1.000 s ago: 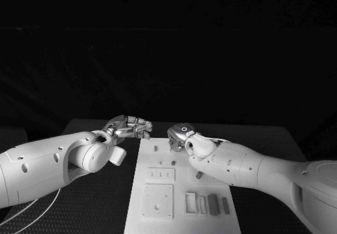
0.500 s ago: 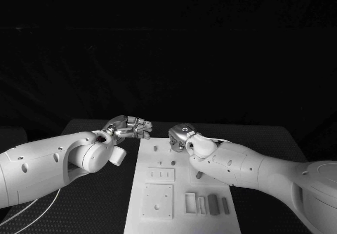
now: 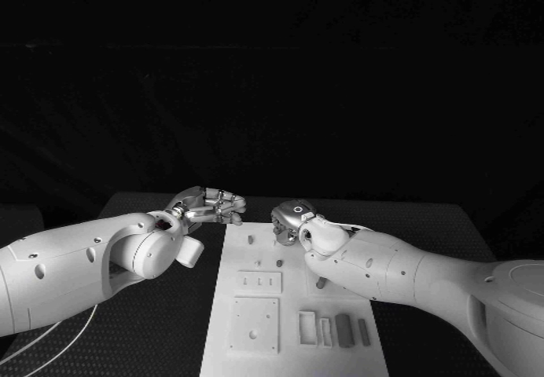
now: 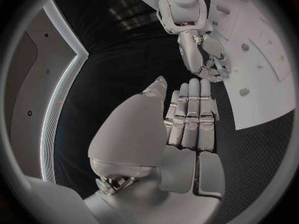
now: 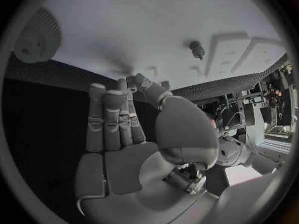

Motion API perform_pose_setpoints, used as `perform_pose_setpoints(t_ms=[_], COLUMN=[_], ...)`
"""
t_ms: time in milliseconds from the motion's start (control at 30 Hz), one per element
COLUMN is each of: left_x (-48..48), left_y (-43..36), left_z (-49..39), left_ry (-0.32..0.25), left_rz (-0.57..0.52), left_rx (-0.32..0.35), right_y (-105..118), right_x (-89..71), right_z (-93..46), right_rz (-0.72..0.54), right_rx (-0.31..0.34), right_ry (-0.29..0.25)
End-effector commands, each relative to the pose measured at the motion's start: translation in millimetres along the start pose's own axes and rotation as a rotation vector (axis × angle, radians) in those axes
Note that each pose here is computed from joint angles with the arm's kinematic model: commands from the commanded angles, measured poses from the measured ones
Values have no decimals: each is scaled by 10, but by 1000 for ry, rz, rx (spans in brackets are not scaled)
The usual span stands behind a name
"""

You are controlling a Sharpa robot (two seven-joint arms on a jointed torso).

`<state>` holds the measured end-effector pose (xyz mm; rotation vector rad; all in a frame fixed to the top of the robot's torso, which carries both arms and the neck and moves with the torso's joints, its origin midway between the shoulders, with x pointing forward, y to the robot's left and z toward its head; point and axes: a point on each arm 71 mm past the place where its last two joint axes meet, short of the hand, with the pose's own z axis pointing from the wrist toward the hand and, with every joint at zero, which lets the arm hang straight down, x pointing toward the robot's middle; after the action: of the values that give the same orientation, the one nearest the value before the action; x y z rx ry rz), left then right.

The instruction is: Assemble the parts on the task board

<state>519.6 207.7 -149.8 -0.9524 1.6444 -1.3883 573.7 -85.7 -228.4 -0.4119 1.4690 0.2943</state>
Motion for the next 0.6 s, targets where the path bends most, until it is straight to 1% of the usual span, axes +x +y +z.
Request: perform_pose_setpoints(t_ms=[33, 200, 600], left_x=[10, 6, -36], left_y=[-20, -20, -14], left_z=[7, 6, -6], left_ry=[5, 4, -7], left_rz=[-4, -4, -3], left_rx=[8, 7, 6], right_y=[-3, -9, -57], right_x=[-7, -6, -42], right_z=[7, 4, -37], right_rz=[24, 31, 65], right_rx=[1, 3, 4], right_ry=[-4, -5, -37])
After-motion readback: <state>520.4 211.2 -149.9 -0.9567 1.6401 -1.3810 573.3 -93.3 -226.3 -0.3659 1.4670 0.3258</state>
